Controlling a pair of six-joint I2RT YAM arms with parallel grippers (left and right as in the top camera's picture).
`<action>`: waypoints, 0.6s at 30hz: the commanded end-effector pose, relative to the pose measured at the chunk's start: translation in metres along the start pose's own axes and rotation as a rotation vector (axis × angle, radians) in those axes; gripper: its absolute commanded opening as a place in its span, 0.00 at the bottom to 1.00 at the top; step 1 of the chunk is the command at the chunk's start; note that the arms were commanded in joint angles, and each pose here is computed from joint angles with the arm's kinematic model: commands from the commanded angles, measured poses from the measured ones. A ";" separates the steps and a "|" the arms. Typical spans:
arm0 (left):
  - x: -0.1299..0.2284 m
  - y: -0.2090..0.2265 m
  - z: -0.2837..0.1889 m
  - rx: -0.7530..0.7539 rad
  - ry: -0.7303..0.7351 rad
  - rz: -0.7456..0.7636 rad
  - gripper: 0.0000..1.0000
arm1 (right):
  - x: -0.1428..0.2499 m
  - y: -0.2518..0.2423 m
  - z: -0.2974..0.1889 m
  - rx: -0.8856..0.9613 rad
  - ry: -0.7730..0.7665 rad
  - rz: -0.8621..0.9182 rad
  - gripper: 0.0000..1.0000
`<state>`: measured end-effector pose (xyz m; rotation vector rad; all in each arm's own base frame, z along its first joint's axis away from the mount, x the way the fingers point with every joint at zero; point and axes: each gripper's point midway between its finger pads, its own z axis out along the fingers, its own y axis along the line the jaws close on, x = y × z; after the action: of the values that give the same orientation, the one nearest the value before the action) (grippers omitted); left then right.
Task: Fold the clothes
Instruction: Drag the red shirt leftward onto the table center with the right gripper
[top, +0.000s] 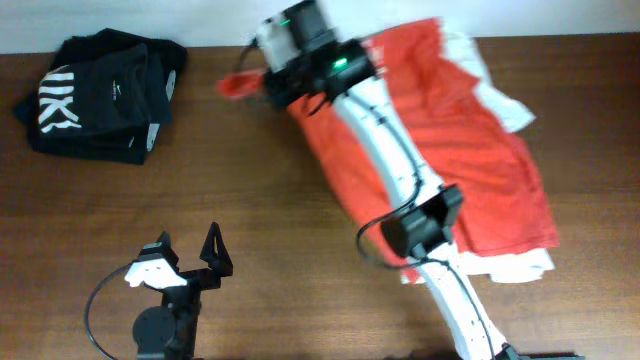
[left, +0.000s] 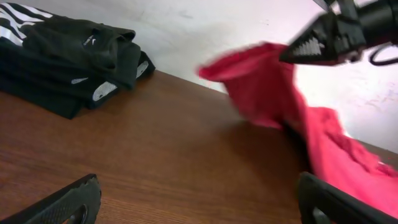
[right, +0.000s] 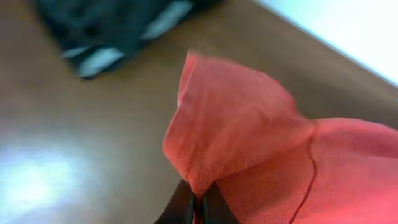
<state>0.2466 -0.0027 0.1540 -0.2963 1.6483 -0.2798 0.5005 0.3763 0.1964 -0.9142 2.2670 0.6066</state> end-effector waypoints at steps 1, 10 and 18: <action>0.002 0.000 0.000 0.000 0.003 -0.009 0.99 | -0.014 0.096 -0.007 -0.136 -0.024 -0.086 0.04; 0.002 0.000 0.000 0.000 0.003 -0.009 0.99 | 0.005 -0.113 -0.153 0.394 -0.020 0.211 0.99; 0.002 0.000 0.000 0.000 0.003 -0.009 0.99 | 0.196 -0.311 -0.173 0.501 0.249 0.739 0.99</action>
<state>0.2466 -0.0027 0.1541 -0.2962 1.6479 -0.2799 0.5579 -0.0264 0.1553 0.1337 2.7194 0.1473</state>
